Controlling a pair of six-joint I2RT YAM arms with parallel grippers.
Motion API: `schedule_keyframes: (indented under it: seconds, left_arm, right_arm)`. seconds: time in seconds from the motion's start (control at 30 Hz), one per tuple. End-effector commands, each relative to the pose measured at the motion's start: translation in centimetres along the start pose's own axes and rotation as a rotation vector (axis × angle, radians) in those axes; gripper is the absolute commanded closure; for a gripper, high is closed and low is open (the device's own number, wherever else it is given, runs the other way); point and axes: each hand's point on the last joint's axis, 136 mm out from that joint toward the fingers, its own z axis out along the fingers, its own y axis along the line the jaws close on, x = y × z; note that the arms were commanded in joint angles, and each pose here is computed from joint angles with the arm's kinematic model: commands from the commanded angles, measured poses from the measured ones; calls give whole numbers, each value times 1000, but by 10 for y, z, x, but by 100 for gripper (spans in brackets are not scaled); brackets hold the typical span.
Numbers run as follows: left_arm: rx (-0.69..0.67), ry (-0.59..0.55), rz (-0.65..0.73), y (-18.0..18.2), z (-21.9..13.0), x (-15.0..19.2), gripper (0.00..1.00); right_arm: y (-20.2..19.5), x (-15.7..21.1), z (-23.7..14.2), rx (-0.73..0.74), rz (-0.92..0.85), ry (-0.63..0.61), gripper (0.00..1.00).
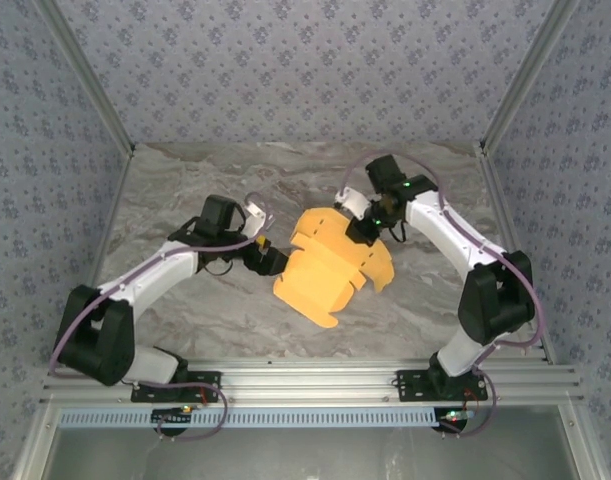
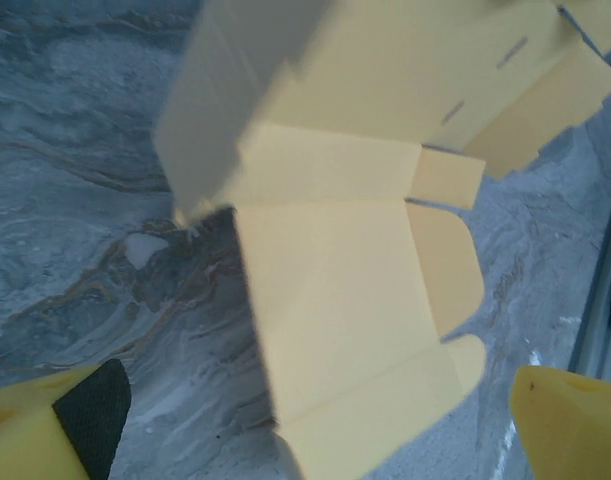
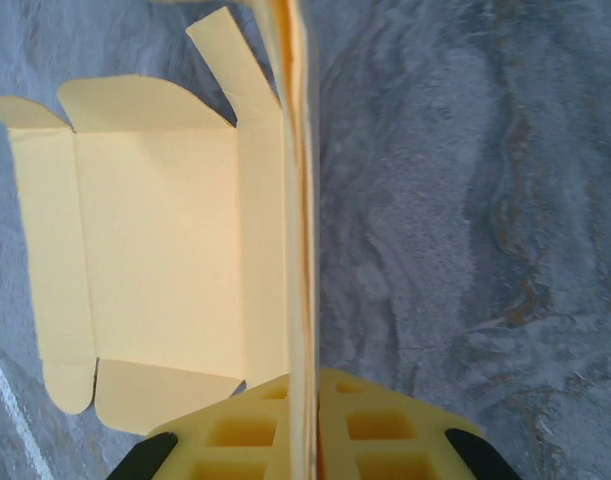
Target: Fold the paper box
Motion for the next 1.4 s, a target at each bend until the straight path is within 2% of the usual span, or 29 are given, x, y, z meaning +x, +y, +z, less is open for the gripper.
schedule_keyframes:
  seconds: [0.0, 0.13, 0.23, 0.33, 0.47, 0.57, 0.73, 0.77, 0.87, 0.97, 1.1, 1.37]
  left_arm:
    - [-101, -167, 75, 4, -20, -31, 1]
    - [-81, -212, 221, -1, -12, -20, 1]
    - [-54, -268, 236, -3, -3, -16, 1]
    - [-71, -258, 270, 1, 9, -9, 1]
    - [-22, -221, 281, -3, 30, -4, 1]
    - [-39, -257, 266, 6, 42, -10, 1]
    - [15, -280, 243, 6, 63, -16, 3]
    - [12, -294, 242, 8, 65, -17, 7]
    - [-8, -350, 229, 12, 64, -21, 29]
    - [-2, -368, 230, 11, 64, -21, 39]
    - [29, -344, 232, 6, 66, -17, 58]
    - [48, -315, 202, 8, 74, -8, 82]
  right_arm:
    - [8, 14, 5, 41, -84, 135, 93]
    - [19, 27, 12, 69, -161, 244, 95]
    - [22, 28, 13, 72, -176, 259, 95]
    - [27, 26, 14, 45, -164, 251, 95]
    - [34, 24, 14, -12, -149, 255, 94]
    - [37, 22, 16, -35, -144, 257, 93]
    - [40, 23, 17, -48, -154, 256, 93]
    - [41, 23, 16, -48, -155, 251, 93]
    - [39, 25, 16, -32, -170, 246, 92]
    - [36, 25, 16, -7, -179, 233, 86]
    - [31, 22, 18, 26, -190, 214, 78]
    - [25, 15, 18, 86, -192, 180, 75]
